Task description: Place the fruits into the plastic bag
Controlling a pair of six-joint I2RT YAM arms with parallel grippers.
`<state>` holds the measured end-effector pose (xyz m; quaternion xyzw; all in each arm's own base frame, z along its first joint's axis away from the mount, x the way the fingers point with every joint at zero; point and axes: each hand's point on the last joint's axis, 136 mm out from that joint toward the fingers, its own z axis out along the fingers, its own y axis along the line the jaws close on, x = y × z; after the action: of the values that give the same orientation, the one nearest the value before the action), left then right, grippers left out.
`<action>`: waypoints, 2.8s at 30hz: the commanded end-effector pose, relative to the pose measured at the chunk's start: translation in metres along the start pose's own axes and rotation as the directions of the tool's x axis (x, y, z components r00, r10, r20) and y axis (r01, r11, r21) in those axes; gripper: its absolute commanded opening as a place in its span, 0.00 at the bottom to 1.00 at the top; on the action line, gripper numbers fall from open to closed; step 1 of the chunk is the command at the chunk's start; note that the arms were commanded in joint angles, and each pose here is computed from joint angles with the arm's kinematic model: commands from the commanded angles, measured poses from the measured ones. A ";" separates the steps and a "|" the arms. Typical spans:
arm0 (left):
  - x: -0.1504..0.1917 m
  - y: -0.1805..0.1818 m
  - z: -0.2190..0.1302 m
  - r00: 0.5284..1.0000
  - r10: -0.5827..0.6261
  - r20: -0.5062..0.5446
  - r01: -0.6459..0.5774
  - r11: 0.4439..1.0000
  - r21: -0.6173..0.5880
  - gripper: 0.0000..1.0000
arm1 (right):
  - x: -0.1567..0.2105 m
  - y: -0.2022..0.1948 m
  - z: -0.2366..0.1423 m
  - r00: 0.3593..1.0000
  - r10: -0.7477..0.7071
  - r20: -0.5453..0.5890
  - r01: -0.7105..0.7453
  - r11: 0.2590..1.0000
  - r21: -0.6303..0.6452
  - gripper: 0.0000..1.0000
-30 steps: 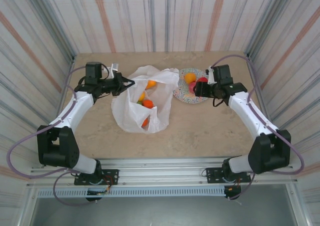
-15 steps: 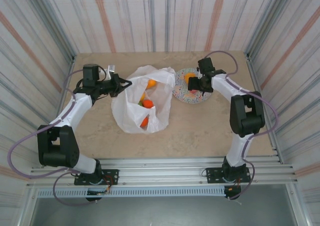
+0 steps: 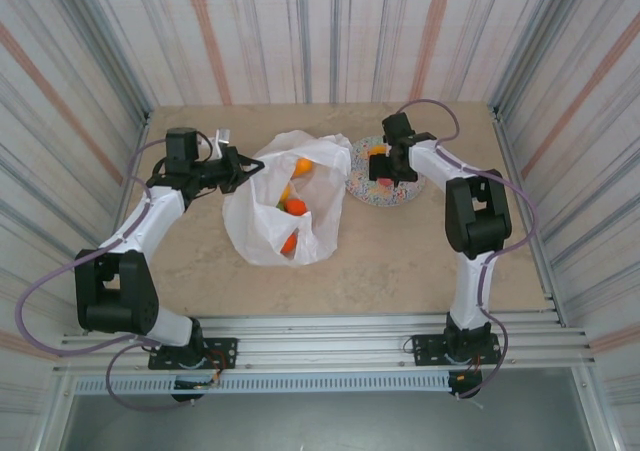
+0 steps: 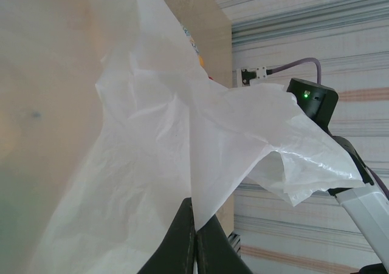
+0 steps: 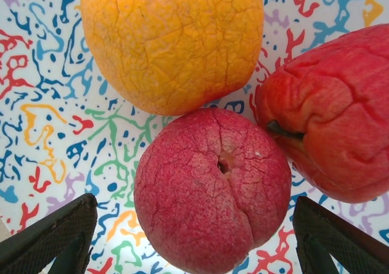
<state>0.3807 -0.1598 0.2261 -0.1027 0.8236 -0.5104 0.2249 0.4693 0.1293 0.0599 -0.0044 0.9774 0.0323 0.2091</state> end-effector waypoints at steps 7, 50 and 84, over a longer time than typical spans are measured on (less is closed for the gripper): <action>0.000 0.001 0.000 1.000 -0.009 -0.010 0.010 1.000 0.018 0.00 | -0.001 -0.004 0.011 0.996 -0.082 -0.028 0.084 0.993 0.087 0.82; 0.001 -0.001 0.000 1.000 0.002 -0.006 -0.002 1.000 0.016 0.00 | 0.119 0.146 -0.204 0.896 -0.216 0.388 0.405 0.757 -0.513 0.55; 0.007 -0.004 0.004 1.000 0.008 -0.024 -0.007 1.000 0.025 0.00 | 0.040 0.248 -0.037 0.875 -0.300 0.380 0.401 0.889 -0.220 0.57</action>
<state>0.3802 -0.1628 0.2272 -0.0978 0.8230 -0.5121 0.2257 0.4010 0.3713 0.0904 -0.2171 0.8968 0.1461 0.3566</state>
